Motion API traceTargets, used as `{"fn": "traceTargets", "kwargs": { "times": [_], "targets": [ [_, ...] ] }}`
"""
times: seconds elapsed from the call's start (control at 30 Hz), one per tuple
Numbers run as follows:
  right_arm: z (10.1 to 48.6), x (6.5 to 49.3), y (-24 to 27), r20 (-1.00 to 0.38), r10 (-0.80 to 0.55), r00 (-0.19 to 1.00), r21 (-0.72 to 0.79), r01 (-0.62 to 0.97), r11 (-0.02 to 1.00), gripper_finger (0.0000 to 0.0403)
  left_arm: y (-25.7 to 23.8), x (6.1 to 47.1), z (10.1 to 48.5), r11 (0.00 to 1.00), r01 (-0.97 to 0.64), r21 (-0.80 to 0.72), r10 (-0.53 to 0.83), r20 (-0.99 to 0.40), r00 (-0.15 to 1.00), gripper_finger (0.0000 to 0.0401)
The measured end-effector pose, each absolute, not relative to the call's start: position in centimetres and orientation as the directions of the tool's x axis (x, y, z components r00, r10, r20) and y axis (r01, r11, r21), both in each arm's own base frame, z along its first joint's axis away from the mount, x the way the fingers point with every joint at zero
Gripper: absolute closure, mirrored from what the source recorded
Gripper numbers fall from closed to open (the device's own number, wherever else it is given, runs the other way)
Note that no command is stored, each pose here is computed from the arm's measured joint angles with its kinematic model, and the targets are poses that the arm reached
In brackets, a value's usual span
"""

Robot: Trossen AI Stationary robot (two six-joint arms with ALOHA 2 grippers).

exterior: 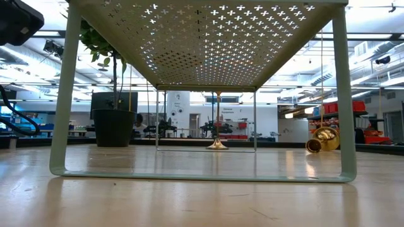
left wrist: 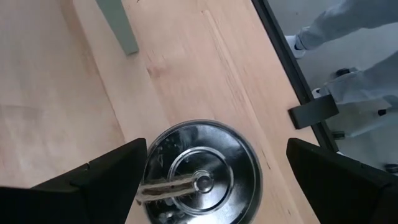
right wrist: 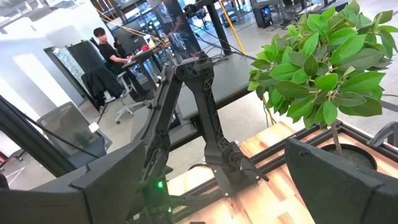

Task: Pick & Place candle stick holders
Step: Put the brown scented candle on the shelf

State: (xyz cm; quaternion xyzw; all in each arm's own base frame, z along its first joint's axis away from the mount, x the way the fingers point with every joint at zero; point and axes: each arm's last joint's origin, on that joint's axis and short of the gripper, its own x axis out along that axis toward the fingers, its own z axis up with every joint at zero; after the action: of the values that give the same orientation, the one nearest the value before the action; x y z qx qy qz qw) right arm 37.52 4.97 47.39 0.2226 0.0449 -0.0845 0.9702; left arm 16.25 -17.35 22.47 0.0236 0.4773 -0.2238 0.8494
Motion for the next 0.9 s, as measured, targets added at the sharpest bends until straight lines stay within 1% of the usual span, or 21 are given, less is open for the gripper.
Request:
{"fn": "traceTargets", "kwargs": {
  "times": [0.47,0.6,0.77,0.9],
  "targets": [
    [47.39,37.53,4.97,-0.125,-0.144,0.982,0.424,0.184,0.887,0.0014,-17.28,16.20,22.41,0.905,0.385,-0.182,-0.352,-0.828,0.437,0.0004],
    [47.39,37.53,4.97,-0.125,-0.144,0.982,0.424,0.184,0.887,0.0014,-17.32,16.16,22.42,0.910,0.353,-0.219,-0.365,-0.828,0.426,0.0003],
    [47.39,37.52,4.97,-0.125,-0.144,0.982,0.424,0.184,0.887,0.0014,-17.23,16.21,22.41,0.916,0.364,-0.171,-0.334,-0.827,0.452,0.0001],
    [47.39,37.53,4.97,-0.125,-0.144,0.982,0.424,0.184,0.887,0.0014,-17.24,16.14,22.38,0.913,0.362,-0.190,-0.345,-0.832,0.435,0.0001]
  ]
}}
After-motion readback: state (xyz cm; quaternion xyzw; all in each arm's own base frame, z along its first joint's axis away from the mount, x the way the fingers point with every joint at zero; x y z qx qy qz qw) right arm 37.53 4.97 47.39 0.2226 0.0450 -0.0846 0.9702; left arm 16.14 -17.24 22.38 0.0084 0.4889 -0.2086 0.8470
